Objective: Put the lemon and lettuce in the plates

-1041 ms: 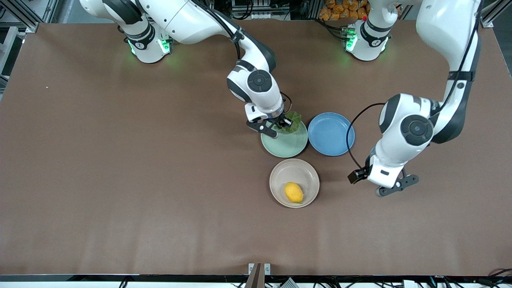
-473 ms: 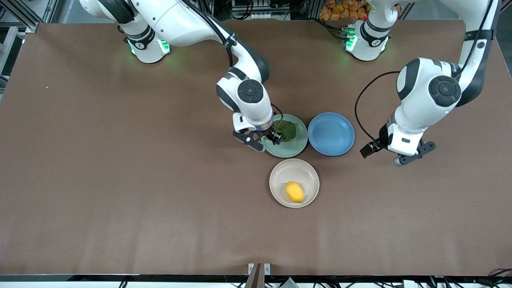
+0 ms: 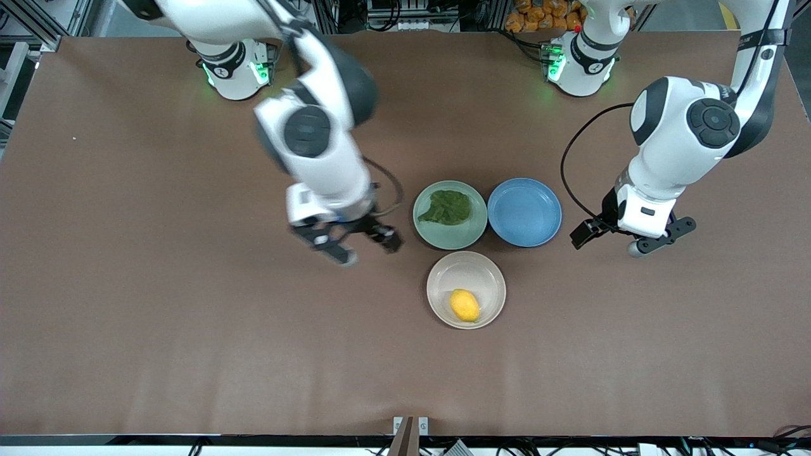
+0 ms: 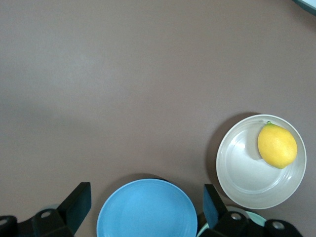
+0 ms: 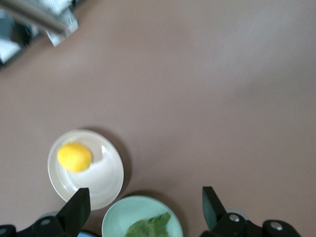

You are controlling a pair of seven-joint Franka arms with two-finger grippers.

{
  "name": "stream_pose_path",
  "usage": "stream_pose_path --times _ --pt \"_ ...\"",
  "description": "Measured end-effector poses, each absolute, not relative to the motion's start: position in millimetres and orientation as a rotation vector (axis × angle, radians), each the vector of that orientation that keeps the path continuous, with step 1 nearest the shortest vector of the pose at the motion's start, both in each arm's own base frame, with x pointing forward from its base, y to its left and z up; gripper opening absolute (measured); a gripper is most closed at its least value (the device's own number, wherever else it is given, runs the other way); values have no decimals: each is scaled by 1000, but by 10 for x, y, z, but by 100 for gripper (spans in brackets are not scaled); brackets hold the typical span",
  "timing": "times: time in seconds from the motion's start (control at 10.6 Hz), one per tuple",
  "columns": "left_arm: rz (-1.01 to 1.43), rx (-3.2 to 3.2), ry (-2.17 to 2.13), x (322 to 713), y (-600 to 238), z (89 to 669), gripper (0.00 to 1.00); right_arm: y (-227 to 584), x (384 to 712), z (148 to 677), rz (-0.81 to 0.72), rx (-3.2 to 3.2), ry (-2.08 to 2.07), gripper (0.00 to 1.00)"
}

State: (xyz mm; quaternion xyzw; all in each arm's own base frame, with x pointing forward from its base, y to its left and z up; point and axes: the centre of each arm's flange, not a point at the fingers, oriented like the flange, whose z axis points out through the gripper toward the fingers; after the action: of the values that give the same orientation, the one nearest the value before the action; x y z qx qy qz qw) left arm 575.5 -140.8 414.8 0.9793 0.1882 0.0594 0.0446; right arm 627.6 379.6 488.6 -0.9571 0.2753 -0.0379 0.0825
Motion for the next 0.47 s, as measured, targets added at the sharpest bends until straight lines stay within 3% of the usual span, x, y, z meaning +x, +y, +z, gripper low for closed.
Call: stream_pose_path --times 0.28,0.47 --pt "75 3084 383 5683 -1135 4435 100 2663 6626 5594 -267 -2830 776 100" --pt "87 3107 352 5587 -935 4744 100 1986 6649 5978 -323 -2868 733 100"
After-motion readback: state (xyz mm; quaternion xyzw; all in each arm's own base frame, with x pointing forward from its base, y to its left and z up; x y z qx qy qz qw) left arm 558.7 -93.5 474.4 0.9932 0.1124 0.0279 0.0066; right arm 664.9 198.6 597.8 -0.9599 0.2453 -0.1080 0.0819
